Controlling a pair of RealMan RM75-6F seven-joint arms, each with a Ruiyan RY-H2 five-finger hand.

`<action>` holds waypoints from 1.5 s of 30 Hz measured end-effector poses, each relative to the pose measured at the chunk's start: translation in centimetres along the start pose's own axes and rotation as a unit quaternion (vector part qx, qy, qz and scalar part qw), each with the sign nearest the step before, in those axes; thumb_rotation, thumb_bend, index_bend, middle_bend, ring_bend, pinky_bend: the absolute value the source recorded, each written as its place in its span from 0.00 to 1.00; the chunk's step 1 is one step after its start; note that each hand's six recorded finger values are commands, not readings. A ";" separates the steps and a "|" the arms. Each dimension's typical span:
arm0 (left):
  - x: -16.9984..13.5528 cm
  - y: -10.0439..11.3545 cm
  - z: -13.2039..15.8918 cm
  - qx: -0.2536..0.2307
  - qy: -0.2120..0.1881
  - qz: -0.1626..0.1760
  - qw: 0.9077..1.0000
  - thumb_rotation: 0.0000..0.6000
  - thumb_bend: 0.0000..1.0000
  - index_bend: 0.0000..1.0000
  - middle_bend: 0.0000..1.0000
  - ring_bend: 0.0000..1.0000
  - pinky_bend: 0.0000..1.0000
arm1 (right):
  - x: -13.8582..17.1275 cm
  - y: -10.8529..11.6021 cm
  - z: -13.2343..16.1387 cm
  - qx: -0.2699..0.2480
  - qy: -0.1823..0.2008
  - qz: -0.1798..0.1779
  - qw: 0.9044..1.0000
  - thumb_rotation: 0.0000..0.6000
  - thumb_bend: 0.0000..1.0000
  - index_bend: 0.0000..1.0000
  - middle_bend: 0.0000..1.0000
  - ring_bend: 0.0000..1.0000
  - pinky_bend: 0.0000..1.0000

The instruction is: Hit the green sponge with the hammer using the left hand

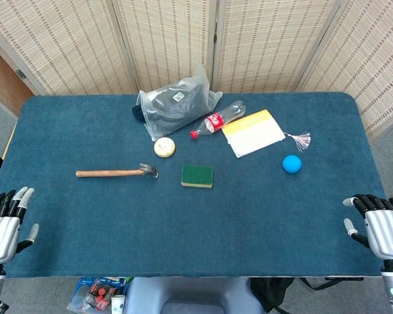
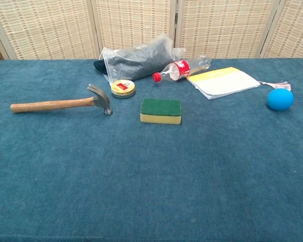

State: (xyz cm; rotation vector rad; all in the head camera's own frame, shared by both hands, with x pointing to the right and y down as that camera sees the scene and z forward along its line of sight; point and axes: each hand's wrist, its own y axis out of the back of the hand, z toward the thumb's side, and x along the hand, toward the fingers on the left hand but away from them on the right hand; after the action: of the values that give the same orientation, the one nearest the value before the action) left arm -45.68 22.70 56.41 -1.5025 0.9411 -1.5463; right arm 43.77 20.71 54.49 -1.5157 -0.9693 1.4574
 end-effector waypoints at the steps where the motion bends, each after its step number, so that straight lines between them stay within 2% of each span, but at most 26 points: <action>1: 0.4 0.1 0.3 -0.002 -0.006 0.002 1.000 1.00 0.39 0.01 0.00 0.01 0.00 | 0.0 0.2 0.0 0.001 0.000 -0.002 1.000 1.00 0.32 0.37 0.34 0.26 0.31; 5: 2.0 0.2 1.4 -0.004 -0.031 0.004 0.999 1.00 0.39 0.11 0.06 0.05 0.00 | -0.2 0.8 0.0 0.007 0.002 -0.009 1.000 1.00 0.32 0.37 0.34 0.26 0.31; 11: 5.7 -0.2 3.9 -0.007 -0.076 -0.004 0.997 1.00 0.39 0.12 0.10 0.05 0.00 | -0.5 1.5 0.3 0.012 0.008 -0.017 1.000 1.00 0.32 0.37 0.34 0.26 0.31; 20: 11.8 -2.5 8.3 -0.006 -0.117 -0.068 0.991 1.00 0.39 0.12 0.11 0.05 0.00 | -0.7 2.0 0.0 0.015 0.006 -0.019 1.000 1.00 0.32 0.37 0.34 0.26 0.31; 28: 16.4 -5.1 11.6 0.017 -0.120 -0.122 0.985 1.00 0.39 0.14 0.13 0.05 0.00 | -0.6 1.9 -0.5 0.015 -0.002 -0.017 1.000 1.00 0.32 0.37 0.34 0.26 0.31; 36: 19.4 -6.7 13.5 0.045 -0.108 -0.140 0.983 1.00 0.39 0.21 0.19 0.05 0.00 | -0.4 1.8 -0.8 0.014 -0.005 -0.016 1.000 1.00 0.32 0.37 0.34 0.26 0.30; 45: 21.1 -8.0 15.9 0.070 -0.105 -0.165 0.978 1.00 0.39 0.21 0.25 0.06 0.00 | 0.0 1.9 -1.3 0.013 -0.013 -0.018 1.000 1.00 0.32 0.37 0.34 0.26 0.29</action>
State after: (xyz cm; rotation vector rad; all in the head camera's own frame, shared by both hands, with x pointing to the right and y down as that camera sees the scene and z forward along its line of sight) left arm -30.22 7.22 73.26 -1.7421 0.4685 -1.6028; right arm 45.08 19.90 52.80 -1.4569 -0.9857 1.4626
